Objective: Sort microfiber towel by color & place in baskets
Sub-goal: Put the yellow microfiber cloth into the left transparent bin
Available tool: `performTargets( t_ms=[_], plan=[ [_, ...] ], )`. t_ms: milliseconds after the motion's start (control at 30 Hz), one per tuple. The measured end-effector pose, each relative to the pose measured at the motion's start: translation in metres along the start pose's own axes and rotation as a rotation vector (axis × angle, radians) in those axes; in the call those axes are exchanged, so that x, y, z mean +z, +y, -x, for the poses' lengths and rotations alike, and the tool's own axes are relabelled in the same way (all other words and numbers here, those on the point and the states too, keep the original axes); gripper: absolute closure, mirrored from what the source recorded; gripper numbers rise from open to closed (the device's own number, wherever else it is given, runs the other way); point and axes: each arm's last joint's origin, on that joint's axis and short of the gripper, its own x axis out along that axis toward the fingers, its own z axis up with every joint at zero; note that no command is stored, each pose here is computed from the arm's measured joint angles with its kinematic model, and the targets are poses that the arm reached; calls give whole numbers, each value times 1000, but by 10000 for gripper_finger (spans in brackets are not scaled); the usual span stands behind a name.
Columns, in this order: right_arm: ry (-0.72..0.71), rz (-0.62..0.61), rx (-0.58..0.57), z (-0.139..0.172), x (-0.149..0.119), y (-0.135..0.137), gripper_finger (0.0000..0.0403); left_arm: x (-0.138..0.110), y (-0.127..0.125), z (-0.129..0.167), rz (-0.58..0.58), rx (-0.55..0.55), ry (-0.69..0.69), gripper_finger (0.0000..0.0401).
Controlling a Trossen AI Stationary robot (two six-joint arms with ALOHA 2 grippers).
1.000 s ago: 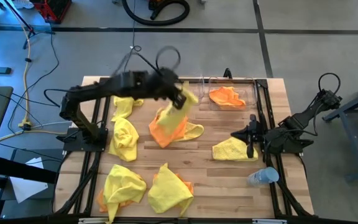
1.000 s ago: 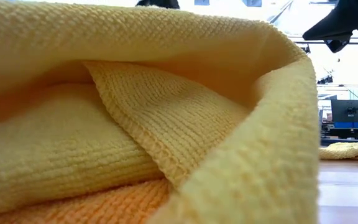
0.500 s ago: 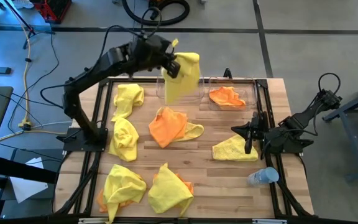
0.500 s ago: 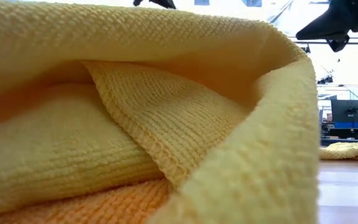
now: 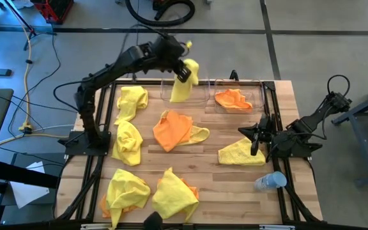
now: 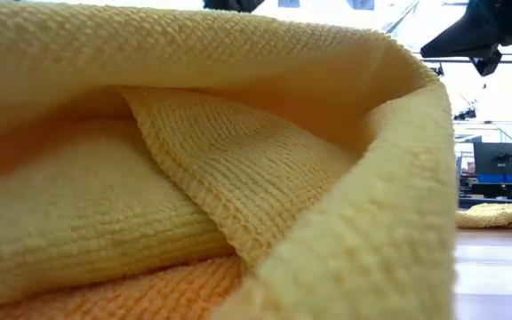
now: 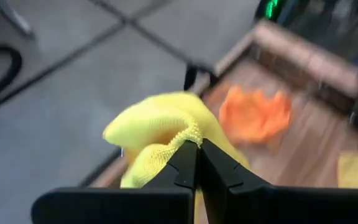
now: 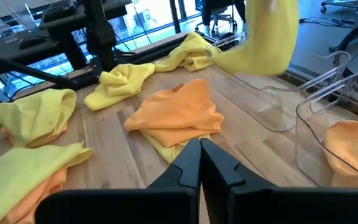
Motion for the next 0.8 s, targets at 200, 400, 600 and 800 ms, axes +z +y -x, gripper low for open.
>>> performTargets(
  t_ms=[200,400,600,800],
  plan=[
    [-9,-37,-14,0,0,0,402,-22,-9,-43,-26,19,153,401],
    [-5,-32,-32,-3,-2,2,402,-53,-7,-104,61,67,308,401],
    [13,-46,-46,-7,-6,6,402,-72,0,-144,190,95,395,400],
    [31,-46,-59,-11,-10,9,402,-83,-2,-170,246,73,425,386]
  ],
)
